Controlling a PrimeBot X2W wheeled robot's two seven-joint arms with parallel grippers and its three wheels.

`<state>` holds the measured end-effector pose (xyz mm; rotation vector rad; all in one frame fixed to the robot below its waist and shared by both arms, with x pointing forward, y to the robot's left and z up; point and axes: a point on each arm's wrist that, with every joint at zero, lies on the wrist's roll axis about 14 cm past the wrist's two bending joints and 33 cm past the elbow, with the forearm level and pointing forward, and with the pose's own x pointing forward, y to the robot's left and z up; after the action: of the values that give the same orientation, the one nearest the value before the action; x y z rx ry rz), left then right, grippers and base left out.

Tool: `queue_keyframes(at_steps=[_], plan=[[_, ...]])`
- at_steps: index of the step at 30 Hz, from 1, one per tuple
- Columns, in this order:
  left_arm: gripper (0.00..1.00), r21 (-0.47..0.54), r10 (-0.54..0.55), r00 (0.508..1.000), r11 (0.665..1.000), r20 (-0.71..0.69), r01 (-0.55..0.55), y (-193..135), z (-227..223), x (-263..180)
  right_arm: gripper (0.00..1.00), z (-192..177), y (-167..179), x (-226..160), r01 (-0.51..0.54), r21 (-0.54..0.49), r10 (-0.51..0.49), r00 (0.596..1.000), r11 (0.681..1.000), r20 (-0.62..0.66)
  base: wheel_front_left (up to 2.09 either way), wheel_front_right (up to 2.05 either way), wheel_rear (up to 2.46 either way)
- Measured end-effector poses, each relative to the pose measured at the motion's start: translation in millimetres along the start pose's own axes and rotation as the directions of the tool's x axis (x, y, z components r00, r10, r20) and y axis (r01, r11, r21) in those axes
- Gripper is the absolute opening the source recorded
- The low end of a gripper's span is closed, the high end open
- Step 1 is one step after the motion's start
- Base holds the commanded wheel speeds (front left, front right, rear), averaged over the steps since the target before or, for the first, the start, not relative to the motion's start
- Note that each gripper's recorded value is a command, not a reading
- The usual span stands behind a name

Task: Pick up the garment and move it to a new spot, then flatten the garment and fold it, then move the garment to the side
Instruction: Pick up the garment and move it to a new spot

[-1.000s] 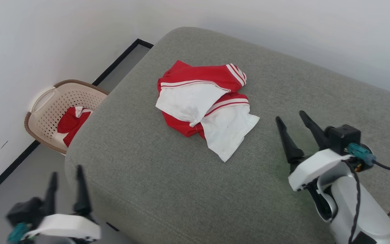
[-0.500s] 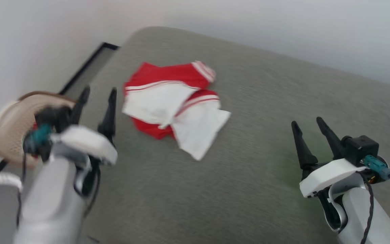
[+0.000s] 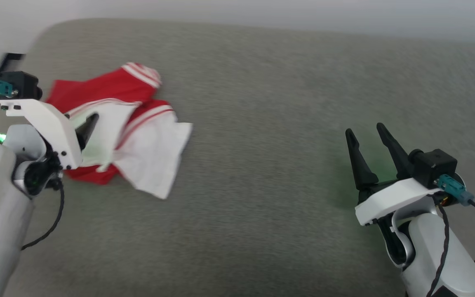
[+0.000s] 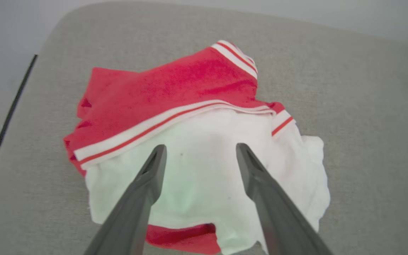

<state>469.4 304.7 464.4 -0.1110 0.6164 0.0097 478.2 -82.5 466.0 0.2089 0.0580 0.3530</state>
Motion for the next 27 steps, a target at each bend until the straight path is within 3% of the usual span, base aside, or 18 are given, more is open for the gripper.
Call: queue_keyframes(at_steps=[7, 15, 22, 24, 25, 26, 27], plan=[[1.0, 0.033, -0.079, 0.963, 0.995, -0.259, 0.09, -23, -42, 35, 1.0, -7, -35, -11, 0.091, 0.002, -0.091, 0.996, 0.996, -0.014, 0.0, 0.0, 0.0], [1.0, 0.12, 0.012, 0.93, 0.992, -0.367, 0.034, -2, -65, 75, 1.0, -18, -59, -9, 0.137, -0.01, -0.137, 0.99, 0.991, -0.034, 0.0, 0.0, 0.0], [1.0, 0.057, 0.001, 0.897, 0.998, -0.443, 0.027, -5, -76, 97, 1.0, -23, -74, -13, 0.171, -0.018, -0.172, 0.984, 0.985, -0.042, 0.0, 0.0, 0.0], [0.82, 0.038, -0.008, 0.883, 0.999, -0.469, 0.029, -6, -78, 98, 1.0, -24, -75, -13, 0.173, -0.021, -0.174, 0.984, 0.985, -0.045, 0.0, 0.0, 0.0], [0.68, 0.031, -0.012, 0.878, 0.999, -0.479, 0.031, -7, -78, 98, 1.0, -25, -74, -12, 0.17, -0.02, -0.171, 0.984, 0.985, -0.046, 0.0, 0.0, 0.0], [0.68, 0.027, -0.015, 0.876, 0.999, -0.482, 0.032, -7, -78, 98, 1.0, -25, -72, -12, 0.166, -0.02, -0.167, 0.985, 0.986, -0.046, 0.0, 0.0, 0.0], [0.26, 0.023, -0.018, 0.876, 0.999, -0.483, 0.033, -7, -78, 97, 1.0, -24, -70, -10, 0.161, -0.019, -0.162, 0.986, 0.987, -0.042, 0.0, 0.0, 0.0]])
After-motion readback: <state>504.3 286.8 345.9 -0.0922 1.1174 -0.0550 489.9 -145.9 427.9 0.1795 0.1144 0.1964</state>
